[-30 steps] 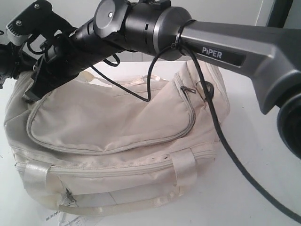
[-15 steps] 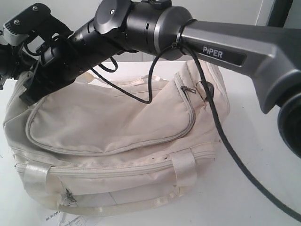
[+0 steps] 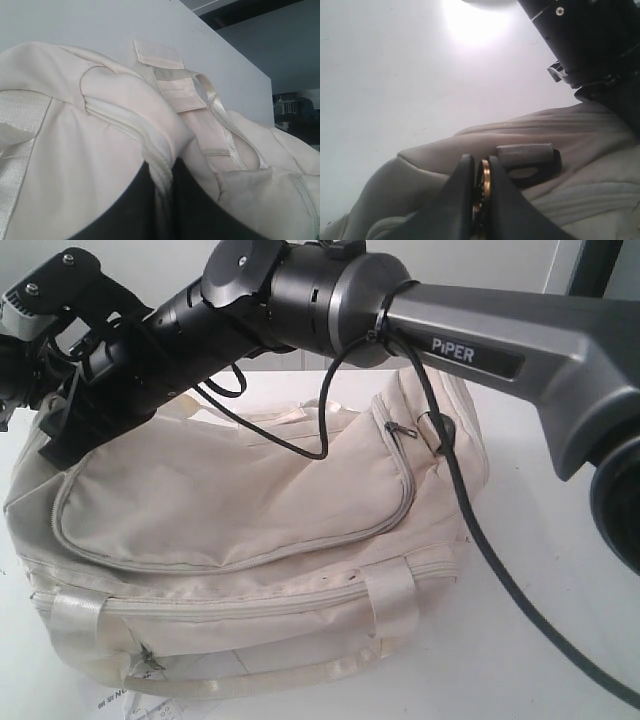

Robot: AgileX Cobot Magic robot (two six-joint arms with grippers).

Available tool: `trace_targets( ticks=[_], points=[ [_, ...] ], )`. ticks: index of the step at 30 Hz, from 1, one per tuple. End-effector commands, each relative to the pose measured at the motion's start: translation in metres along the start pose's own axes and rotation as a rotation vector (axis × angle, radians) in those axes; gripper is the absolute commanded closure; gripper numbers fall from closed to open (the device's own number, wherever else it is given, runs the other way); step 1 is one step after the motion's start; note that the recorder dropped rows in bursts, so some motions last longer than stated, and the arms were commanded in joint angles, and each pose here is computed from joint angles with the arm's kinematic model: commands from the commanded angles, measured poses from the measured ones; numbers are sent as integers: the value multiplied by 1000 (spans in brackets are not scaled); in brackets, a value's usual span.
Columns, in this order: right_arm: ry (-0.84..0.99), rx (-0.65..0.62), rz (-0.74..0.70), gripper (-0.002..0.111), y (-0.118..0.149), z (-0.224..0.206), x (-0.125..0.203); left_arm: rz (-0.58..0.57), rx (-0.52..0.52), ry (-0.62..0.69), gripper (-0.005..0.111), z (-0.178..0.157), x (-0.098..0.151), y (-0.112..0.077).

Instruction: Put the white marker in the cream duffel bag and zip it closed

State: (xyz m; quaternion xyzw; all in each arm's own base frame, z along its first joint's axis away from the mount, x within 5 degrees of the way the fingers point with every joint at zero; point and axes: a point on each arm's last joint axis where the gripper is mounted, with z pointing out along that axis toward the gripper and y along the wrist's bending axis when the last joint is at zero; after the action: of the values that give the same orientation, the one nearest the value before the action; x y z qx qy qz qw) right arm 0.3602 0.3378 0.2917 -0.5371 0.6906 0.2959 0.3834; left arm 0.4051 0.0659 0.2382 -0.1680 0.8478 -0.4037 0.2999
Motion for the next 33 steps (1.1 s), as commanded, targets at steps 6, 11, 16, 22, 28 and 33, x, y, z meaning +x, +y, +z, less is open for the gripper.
trace_targets(
  ticks=[6,11,16,22,28,33],
  points=[
    [0,-238,2,108,29,-12,-10,-40,-37,-121,107,-2,-12,4],
    [-42,-135,-63,108,20,-10,-13,-45,-37,-122,107,-3,-12,5],
    [-87,24,-102,108,6,-9,-18,-59,-40,-131,101,-11,-15,11],
    [-82,26,-145,108,5,-9,-17,-44,-6,-102,42,-22,-16,17],
    [-34,39,-199,108,4,-8,-12,31,15,-87,14,-29,-15,8],
    [-29,41,-204,108,4,-8,-11,133,-53,-26,16,-46,-8,-5]
  ],
)
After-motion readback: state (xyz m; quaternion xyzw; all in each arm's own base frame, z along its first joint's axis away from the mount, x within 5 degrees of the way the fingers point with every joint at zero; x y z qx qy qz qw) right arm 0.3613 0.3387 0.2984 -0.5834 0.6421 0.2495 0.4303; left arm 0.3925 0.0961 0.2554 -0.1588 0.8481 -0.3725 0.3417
